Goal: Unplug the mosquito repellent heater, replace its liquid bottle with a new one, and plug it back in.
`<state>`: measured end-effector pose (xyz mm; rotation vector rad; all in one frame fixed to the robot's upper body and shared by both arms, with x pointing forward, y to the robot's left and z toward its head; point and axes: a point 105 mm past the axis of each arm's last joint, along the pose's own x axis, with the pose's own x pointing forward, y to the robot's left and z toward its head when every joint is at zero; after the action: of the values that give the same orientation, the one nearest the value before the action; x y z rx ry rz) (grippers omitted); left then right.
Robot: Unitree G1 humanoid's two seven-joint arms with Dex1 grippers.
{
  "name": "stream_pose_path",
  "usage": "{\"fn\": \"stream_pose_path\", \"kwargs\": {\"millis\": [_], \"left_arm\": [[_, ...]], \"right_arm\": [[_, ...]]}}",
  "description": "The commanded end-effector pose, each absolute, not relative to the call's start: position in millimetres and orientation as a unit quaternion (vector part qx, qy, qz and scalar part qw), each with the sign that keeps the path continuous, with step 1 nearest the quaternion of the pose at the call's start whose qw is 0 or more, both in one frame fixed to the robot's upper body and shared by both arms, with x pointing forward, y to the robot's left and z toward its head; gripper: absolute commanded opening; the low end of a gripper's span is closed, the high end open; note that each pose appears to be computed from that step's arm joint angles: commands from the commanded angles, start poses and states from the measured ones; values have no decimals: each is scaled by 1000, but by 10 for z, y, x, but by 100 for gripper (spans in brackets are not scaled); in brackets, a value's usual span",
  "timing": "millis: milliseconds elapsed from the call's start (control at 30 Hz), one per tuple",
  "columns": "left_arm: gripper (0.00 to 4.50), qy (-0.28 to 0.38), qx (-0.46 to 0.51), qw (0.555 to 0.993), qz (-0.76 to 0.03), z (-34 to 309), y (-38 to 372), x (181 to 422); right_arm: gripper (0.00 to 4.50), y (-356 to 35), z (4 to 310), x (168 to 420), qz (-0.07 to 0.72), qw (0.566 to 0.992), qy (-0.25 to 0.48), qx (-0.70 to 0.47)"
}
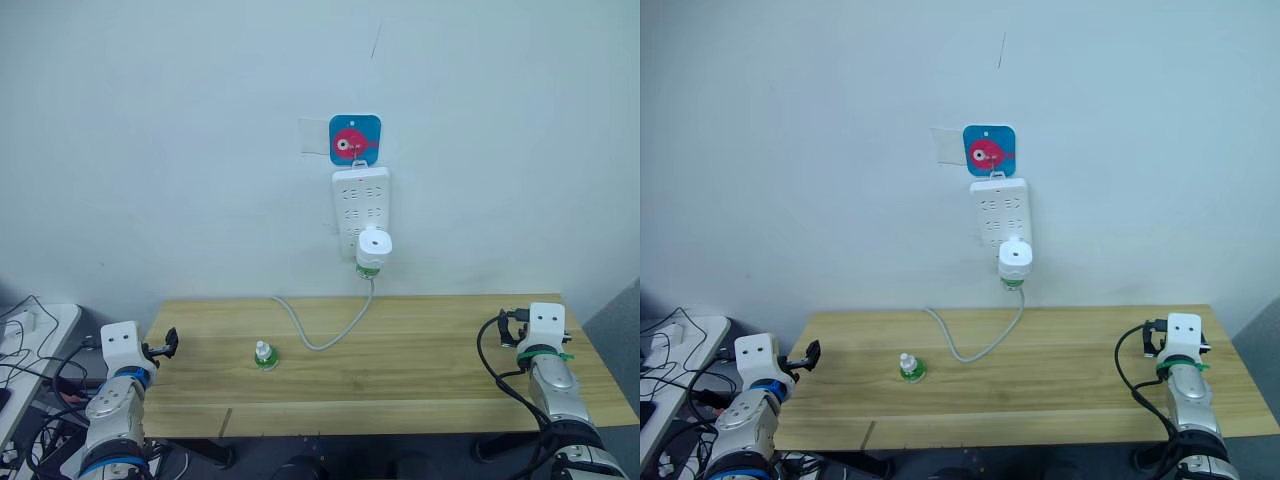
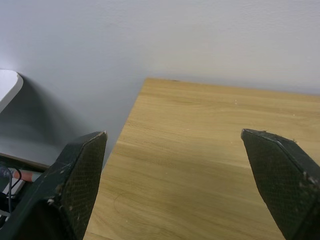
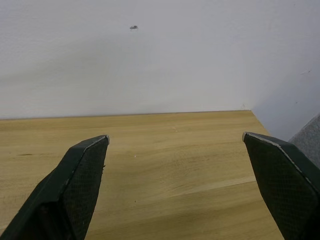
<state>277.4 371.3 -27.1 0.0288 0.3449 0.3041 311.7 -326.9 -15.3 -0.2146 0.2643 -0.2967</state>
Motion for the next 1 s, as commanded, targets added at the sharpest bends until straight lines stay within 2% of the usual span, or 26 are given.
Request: {"fn": "stream_pose_path", "kwargs": {"millis": [33, 667, 767, 1000], "left_arm": [[448, 141, 25, 979, 146, -65, 3757, 2896], [448, 135, 24, 981, 136, 4, 3777, 2954], [448, 125, 23, 985, 113, 51, 3752, 2942], [448, 101, 9, 994, -35, 382, 3497, 2938]], "right_arm": [[450, -3286, 45, 3200, -149, 978, 94, -113], [450, -3268, 46, 3174, -156, 978, 89, -108], [450, -3226, 68, 3155, -149, 980, 84, -102], [450, -2949, 285, 3050, -81, 990, 68, -97]]}}
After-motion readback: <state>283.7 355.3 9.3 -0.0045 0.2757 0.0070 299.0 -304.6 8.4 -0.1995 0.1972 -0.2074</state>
